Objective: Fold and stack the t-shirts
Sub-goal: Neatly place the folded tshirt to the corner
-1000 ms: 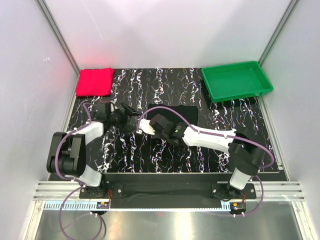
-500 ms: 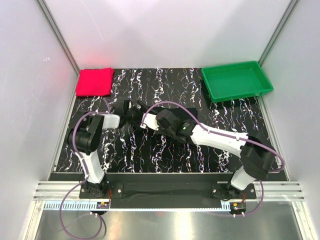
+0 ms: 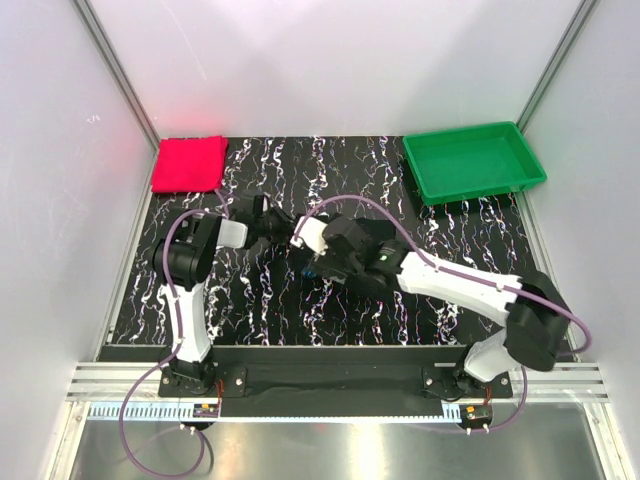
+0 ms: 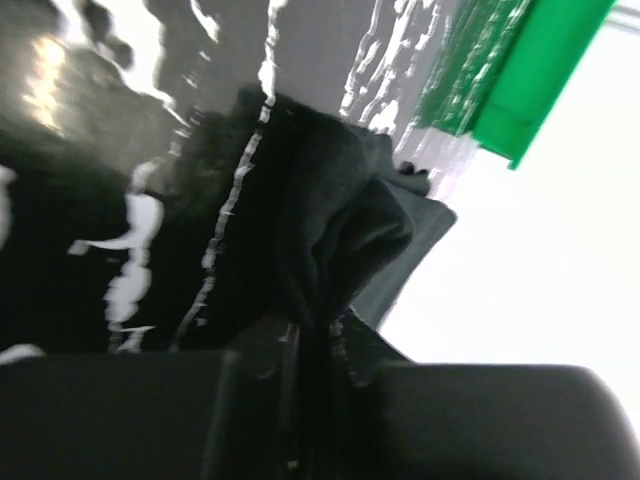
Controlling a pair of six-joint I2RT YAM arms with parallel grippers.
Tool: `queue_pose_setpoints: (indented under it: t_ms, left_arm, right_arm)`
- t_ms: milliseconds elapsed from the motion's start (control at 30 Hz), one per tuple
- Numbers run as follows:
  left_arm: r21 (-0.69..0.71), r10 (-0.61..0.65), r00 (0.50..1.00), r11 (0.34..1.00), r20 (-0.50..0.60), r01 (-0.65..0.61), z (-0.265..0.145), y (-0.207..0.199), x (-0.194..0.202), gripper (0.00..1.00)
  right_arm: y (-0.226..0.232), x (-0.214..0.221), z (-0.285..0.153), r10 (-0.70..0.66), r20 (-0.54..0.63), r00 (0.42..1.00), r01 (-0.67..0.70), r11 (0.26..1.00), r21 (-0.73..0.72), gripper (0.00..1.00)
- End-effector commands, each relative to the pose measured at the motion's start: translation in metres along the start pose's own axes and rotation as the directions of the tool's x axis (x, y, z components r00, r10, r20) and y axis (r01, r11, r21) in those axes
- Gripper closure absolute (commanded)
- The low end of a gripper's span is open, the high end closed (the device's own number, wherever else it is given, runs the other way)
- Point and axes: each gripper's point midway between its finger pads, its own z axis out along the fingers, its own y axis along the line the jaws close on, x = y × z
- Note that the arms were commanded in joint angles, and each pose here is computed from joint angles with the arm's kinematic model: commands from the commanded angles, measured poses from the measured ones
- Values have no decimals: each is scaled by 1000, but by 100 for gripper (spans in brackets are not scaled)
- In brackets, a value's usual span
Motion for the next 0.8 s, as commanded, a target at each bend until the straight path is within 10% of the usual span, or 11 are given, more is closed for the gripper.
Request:
queue_pose_setpoints:
  t_ms: [0,267,767]
  left_arm:
    - [44,189,982,981,20,-189,-12,-27,-22,95]
    - [-135,581,813,808,20,-574,-60,-67,-57,99]
    - [-476,824,544,547,160,-688,-144,-137,-218,100]
  right_arm:
    - [-38,-9,-41,152,50,987,-158,977,143,0]
    - [-48,43,-126,354,2,935,-347,915,206,0]
    - [-52,34,-129,379,26,925,-376,904,202,0]
